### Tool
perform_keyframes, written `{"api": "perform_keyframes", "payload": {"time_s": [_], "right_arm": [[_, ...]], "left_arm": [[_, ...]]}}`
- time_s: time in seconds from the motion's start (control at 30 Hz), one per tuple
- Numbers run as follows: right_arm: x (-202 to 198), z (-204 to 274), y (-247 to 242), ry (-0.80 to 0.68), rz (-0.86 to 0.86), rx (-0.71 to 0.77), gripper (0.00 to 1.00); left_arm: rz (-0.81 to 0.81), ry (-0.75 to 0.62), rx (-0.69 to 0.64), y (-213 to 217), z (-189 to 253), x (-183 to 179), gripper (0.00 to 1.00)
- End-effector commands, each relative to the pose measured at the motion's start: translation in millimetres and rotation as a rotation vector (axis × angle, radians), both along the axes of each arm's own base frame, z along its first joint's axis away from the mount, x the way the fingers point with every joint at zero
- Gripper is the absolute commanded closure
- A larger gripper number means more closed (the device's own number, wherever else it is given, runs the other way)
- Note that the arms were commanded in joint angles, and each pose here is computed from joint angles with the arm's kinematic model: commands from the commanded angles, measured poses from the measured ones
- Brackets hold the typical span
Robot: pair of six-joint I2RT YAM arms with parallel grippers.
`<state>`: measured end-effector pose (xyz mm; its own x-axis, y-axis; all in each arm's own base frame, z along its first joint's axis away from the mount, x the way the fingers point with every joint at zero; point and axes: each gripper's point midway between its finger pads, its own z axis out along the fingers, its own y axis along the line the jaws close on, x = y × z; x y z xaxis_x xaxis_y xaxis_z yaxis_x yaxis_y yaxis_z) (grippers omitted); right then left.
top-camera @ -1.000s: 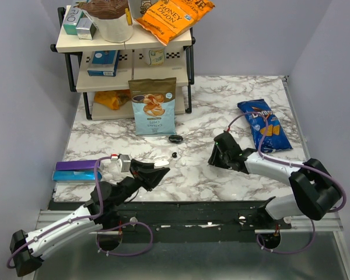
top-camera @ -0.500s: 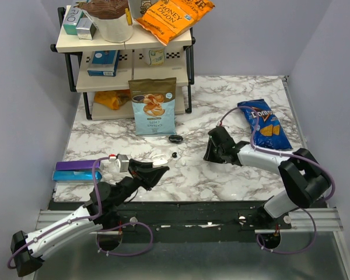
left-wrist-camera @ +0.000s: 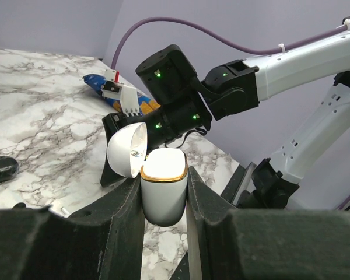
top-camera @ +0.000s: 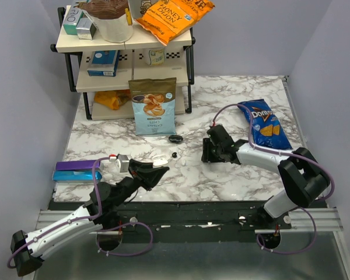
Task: Insert the wireless bluetooth earbuds into the charging case
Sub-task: Adjust the earbud at the center of the board, then pick up the earbud from the center of the board.
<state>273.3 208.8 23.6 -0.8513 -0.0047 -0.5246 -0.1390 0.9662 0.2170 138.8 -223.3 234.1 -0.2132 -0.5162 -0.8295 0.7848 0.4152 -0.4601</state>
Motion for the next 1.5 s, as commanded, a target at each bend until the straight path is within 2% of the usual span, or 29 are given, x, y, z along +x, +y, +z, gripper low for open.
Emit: {"api": "perform_keyframes", "payload": {"time_s": [0.0, 0.13, 0.27, 0.63, 0.87, 1.47], "right_arm": [[-4.5, 7.5, -20.0, -0.001, -0.050, -0.064, 0.37], [-8.6, 16.4, -26.2, 0.007, -0.153, -0.038, 0.36], [-19.6, 2.8, -18.9, 0.085, -0.226, 0.031, 0.39], [-13.3, -14.1, -11.9, 0.131, -0.206, -0.007, 0.44], [-15.1, -22.1, -14.8, 0.152, -0.194, -0.043, 0.51], [-38.3, -36.3, -25.3, 0.216, -0.161, -0.178, 0.53]], "left_arm": [[-0.006, -0.002, 0.016, -1.5, -15.4, -0.8, 1.00], [0.001, -0.002, 0.017, -1.0, -15.5, 0.1, 1.00], [0.011, 0.003, 0.019, -0.6, -16.6, 2.0, 1.00], [0.011, 0.002, 0.014, -0.4, -15.0, 1.7, 1.00], [0.011, 0.005, 0.020, -0.7, -16.6, 1.8, 1.00], [0.002, 0.003, 0.027, -1.3, -16.4, -0.8, 1.00]]}}
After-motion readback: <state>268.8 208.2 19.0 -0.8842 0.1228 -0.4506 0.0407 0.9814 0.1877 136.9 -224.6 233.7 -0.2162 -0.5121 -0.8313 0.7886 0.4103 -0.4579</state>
